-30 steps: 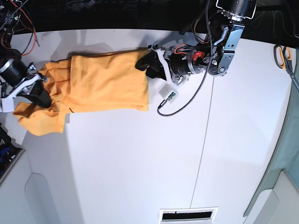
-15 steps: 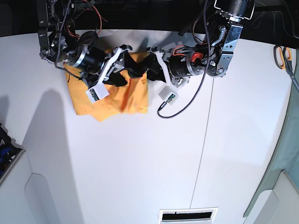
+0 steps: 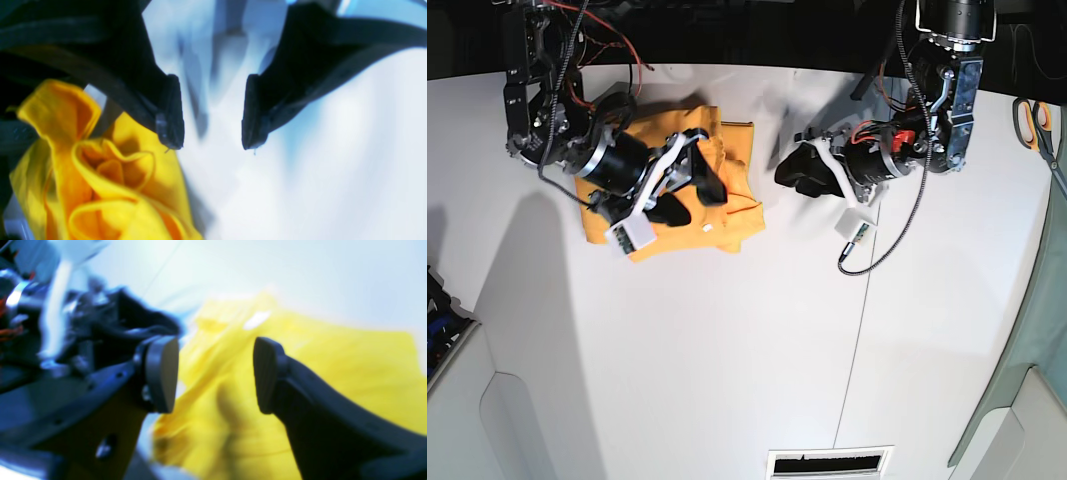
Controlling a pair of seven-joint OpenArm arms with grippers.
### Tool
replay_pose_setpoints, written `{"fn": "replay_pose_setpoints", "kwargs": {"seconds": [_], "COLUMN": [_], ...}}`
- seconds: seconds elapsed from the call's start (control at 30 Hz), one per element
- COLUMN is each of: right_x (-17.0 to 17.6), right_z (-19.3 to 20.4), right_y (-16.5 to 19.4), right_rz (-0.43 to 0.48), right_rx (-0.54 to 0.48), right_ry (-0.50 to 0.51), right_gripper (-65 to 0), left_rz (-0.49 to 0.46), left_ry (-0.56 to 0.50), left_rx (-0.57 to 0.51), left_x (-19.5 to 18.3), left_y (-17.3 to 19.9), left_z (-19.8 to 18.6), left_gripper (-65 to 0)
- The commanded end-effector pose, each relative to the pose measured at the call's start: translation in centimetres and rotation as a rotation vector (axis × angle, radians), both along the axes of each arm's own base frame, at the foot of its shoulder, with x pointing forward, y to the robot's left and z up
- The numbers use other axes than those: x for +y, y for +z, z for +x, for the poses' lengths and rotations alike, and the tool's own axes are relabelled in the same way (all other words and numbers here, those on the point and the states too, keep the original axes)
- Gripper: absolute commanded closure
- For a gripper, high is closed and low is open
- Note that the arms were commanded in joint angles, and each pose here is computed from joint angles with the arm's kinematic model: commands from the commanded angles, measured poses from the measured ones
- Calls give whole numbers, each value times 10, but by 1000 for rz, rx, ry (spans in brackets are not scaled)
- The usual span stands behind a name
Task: Layout the t-shirt on the table in an organized manner, then fold the t-shirt properly
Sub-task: 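Press and tuck the folded bundle edges with both grippers to square it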
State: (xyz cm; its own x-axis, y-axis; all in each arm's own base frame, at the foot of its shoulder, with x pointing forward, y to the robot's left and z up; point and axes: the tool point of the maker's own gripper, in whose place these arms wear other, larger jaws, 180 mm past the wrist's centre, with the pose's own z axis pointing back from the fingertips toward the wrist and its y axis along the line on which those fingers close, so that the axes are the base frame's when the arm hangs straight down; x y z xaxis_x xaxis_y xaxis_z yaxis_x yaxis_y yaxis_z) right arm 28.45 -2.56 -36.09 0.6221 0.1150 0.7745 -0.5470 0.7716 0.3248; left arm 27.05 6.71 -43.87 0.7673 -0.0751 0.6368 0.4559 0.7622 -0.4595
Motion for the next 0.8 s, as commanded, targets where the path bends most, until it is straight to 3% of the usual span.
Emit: {"fn": "replay_pose_setpoints", "kwargs": {"seconds": [0.0, 0.07, 0.2, 0.37, 0.53, 0.77], "right_x": [-9, -32, -72, -89, -98, -96], "right_z": [21, 43, 72, 95, 104, 89], "right_y": [23, 34, 44, 21, -18, -58], "right_rz": [19, -9, -77, -64, -36, -51], "right_rx": [-78, -121, -164, -102, -9, 105], "right_ry": [-43, -109, -214, -272, -303, -286], "right_gripper": [-346, -286, 0, 0, 0, 0], "left_rz": [-29, -11, -48, -179, -240, -67], "left_ry": [-19, -31, -66, -154, -300, -586], "left_rx": [-78, -126, -208, -235, -201, -146], "left_x": [0, 9, 11, -22, -81, -132], "left_y": [22, 37, 76, 111, 108, 60], "left_z": [13, 19, 25, 14, -16, -78], "left_gripper": [-300, -232, -104, -84, -84, -84]}}
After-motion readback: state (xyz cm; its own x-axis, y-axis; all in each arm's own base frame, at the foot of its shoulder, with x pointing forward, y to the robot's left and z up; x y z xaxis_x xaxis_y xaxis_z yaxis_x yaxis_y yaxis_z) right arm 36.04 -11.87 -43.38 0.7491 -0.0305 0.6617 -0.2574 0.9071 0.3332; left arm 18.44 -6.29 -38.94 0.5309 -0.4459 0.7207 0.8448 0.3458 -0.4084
